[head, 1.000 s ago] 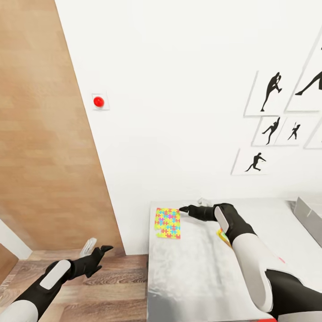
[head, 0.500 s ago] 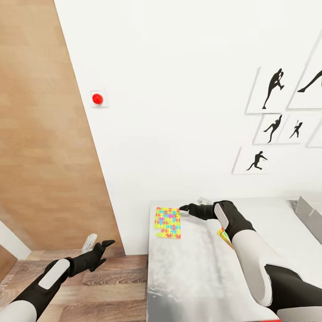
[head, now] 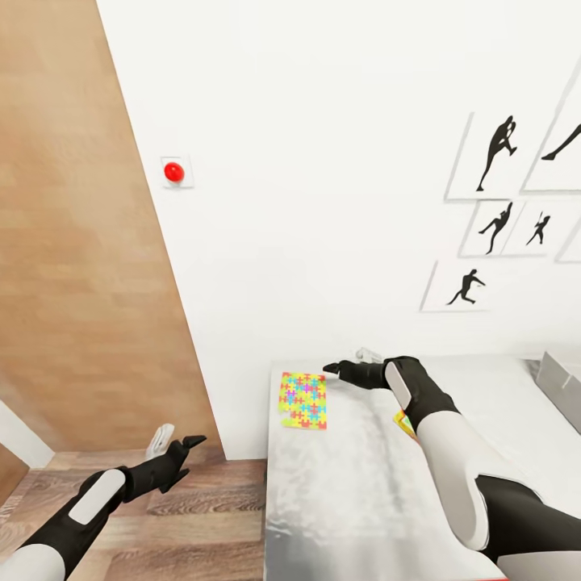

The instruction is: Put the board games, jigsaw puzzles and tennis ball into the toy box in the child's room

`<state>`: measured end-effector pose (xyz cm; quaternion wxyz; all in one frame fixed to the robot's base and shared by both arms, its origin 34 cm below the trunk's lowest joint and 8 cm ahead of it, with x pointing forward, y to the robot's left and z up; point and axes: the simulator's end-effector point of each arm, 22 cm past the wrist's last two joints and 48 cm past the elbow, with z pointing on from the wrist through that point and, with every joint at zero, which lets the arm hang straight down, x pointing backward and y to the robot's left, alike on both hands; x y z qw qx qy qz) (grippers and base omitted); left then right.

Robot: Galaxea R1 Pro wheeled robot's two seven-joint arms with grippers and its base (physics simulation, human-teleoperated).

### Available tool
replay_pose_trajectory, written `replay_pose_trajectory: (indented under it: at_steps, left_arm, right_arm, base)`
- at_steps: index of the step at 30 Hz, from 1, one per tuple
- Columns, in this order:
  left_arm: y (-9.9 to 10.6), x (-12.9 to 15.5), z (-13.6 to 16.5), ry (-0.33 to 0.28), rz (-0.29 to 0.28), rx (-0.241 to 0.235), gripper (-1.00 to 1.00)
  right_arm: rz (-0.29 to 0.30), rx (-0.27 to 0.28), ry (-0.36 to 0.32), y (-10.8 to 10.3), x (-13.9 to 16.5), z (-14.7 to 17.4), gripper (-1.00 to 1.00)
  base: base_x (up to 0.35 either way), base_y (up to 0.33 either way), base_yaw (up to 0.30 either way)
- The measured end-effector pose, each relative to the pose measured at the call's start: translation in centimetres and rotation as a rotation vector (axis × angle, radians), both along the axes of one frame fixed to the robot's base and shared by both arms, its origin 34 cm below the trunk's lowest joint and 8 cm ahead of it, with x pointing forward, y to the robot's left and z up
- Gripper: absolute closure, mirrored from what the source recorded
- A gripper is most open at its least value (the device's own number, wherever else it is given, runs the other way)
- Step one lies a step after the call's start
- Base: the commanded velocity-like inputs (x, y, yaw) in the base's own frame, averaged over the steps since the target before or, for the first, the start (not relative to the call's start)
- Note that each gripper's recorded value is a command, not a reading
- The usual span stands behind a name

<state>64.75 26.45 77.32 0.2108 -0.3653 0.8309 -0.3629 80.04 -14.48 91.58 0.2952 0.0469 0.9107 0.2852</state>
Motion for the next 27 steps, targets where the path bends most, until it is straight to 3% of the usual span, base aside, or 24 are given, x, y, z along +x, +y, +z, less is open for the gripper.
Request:
replay_pose_trajectory:
  at_steps: [21, 27]
  left_arm:
    - [0.2, 0.3, -2.6, 0.008, 0.002, 0.008, -1.0]
    - [0.2, 0.4, -3.4, 0.009, 0.002, 0.009, -1.0]
  right_arm:
    - [-0.01, -0.022, 0.021, -0.3, 0.1, -3.2, -1.0]
    - [-0.024, -0.033, -0.014, -0.6, 0.7, -3.9, -1.0]
  base:
    - [0.0, 0.0, 0.0]
    - [0.0, 0.0, 0.0]
